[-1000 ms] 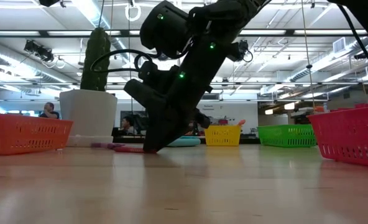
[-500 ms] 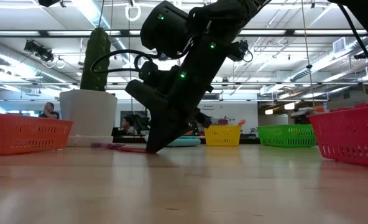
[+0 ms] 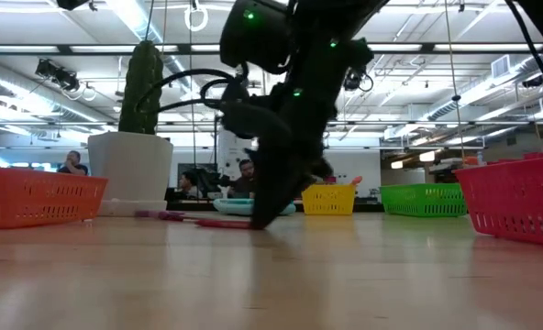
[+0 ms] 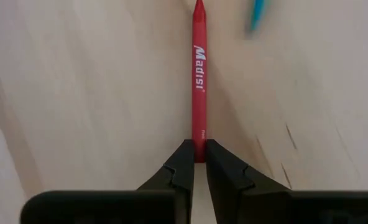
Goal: Sort crayons/erasers/pens/pencils in bins
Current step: Put the red crayon into the red bin
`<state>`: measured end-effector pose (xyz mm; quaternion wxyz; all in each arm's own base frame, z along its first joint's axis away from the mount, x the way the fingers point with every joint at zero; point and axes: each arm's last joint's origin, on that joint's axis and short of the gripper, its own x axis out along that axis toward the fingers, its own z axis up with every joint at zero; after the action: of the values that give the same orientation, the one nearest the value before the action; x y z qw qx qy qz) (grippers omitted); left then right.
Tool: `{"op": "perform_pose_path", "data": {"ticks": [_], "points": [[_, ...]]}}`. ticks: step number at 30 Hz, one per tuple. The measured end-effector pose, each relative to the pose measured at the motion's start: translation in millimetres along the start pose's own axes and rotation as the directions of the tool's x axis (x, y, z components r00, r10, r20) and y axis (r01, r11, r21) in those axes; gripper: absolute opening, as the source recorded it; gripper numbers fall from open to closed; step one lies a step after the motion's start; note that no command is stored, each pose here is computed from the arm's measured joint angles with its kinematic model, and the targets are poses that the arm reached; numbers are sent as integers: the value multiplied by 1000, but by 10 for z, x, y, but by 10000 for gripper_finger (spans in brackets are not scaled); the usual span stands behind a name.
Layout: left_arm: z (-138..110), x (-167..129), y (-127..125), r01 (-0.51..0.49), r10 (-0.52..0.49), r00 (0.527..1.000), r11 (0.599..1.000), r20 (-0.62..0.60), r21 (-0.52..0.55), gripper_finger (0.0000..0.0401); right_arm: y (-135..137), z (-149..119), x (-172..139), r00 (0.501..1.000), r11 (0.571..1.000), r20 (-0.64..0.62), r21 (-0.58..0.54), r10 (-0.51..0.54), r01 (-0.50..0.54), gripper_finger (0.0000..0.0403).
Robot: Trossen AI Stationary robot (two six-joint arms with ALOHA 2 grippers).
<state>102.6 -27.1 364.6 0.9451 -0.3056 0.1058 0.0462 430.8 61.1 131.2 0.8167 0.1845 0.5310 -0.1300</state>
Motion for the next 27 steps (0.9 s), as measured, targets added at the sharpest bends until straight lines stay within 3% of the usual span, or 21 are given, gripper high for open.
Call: {"op": "perform_pose_path", "data": {"ticks": [6, 13, 19, 27], "points": [[6, 1, 5, -20, 20, 1000, 1000, 19, -6, 52, -26, -187, -148, 983, 992, -165, -103, -87, 70, 42], [9, 4, 5, -25, 26, 999, 999, 26, -36, 52, 108, -440, -206, 950, 977, -270, -180, -158, 111, 42], [2, 40, -2, -43, 44, 999, 998, 27, -38, 52, 192, -551, -273, 939, 983, -298, -120, -171, 141, 46], [-15, 137, -30, -69, 70, 997, 997, 24, -28, 52, 195, -499, -474, 954, 987, -256, -71, -156, 142, 95]]}}
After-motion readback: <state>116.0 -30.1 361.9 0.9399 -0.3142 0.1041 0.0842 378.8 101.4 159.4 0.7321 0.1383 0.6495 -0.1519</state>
